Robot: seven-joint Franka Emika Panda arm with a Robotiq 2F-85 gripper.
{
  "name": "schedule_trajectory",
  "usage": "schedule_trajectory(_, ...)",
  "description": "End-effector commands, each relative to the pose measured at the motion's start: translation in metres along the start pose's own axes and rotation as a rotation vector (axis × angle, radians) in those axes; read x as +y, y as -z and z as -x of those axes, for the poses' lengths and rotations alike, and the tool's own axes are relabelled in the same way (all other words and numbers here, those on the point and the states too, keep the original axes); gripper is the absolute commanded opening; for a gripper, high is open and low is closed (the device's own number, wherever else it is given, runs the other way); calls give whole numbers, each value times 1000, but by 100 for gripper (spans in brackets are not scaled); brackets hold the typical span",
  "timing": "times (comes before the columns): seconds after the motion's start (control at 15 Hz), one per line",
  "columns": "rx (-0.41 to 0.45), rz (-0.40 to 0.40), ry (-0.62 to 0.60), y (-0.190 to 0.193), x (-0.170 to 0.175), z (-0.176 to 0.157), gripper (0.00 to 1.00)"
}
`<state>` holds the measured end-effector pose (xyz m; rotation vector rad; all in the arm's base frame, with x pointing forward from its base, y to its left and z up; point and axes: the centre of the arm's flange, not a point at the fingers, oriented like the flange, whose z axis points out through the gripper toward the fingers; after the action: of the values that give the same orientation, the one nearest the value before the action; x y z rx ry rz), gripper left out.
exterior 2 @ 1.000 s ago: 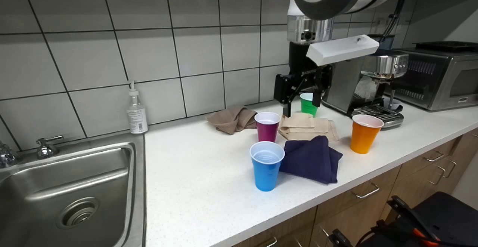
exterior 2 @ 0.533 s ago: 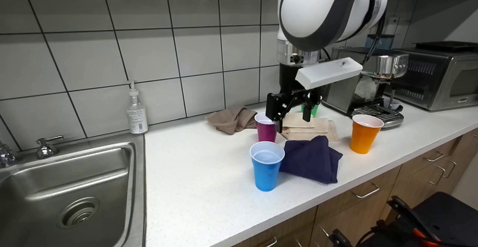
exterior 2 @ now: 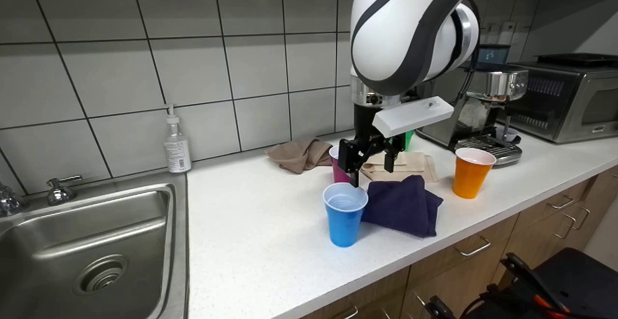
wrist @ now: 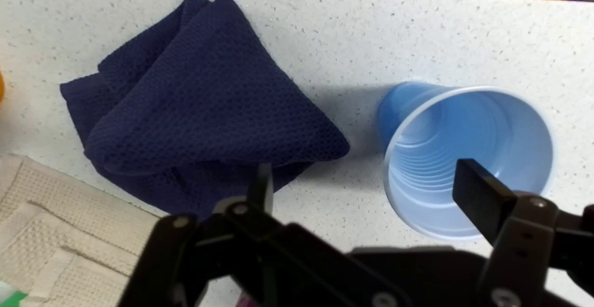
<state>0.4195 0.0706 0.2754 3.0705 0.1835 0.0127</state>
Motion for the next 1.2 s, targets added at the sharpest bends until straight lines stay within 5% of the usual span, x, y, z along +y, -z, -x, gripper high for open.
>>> schedule_trajectory(0.0,-6,15,0,-14,-9,-16,100)
schedule_trajectory(0.73,-65,28,24,-43,-23,-22,100)
schedule_trajectory(0.8,-65,27,24,-43,-23,-22,75)
schedule_trajectory(1.13,-67,28,25,-43,-22,-22,42)
